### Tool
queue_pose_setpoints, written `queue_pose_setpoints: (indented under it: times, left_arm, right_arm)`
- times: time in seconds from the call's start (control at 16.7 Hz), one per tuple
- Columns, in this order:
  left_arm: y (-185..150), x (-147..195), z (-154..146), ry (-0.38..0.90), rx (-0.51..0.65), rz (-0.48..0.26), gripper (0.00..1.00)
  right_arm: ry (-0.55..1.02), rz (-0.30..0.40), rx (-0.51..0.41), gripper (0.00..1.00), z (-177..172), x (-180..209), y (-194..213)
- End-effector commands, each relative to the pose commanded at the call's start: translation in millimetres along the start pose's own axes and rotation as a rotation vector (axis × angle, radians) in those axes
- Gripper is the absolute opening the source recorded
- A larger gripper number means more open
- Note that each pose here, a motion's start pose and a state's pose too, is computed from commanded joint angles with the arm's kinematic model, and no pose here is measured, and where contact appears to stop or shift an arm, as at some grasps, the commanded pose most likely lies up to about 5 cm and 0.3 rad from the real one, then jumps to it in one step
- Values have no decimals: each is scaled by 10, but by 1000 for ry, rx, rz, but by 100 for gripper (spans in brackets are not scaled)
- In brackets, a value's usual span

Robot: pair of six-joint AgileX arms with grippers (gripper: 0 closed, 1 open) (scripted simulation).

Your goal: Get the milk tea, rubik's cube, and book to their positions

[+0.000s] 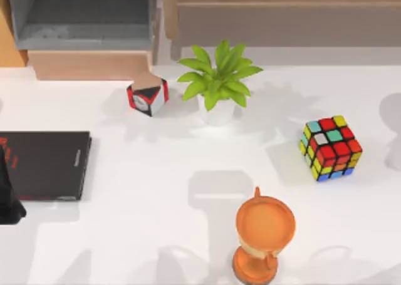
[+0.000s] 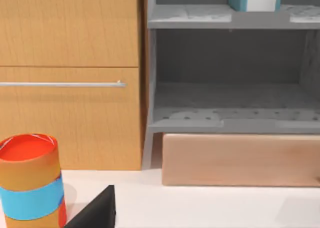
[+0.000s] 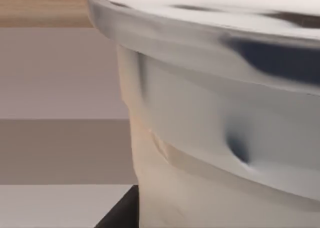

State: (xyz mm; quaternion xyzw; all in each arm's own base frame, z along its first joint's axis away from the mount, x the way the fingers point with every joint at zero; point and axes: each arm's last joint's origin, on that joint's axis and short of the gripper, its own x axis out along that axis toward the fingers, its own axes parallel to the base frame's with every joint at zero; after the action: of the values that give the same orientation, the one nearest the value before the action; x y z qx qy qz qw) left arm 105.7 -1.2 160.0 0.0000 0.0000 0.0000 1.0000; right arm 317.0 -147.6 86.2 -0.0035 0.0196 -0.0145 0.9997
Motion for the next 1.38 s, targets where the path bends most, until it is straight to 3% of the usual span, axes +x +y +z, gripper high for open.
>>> queue_pose_setpoints:
  times: [0.54,1.14,1.38]
  left_arm:
    - [0,0,0,0,0,0,100]
    - [0,0,0,0,0,0,100]
    - [0,0,0,0,0,0,100]
  right_arm:
    - [0,0,0,98,0,0,0]
    - [-2,-1,0,100,4,-10,-4]
    - [7,-1,4,100,-24,-227,1]
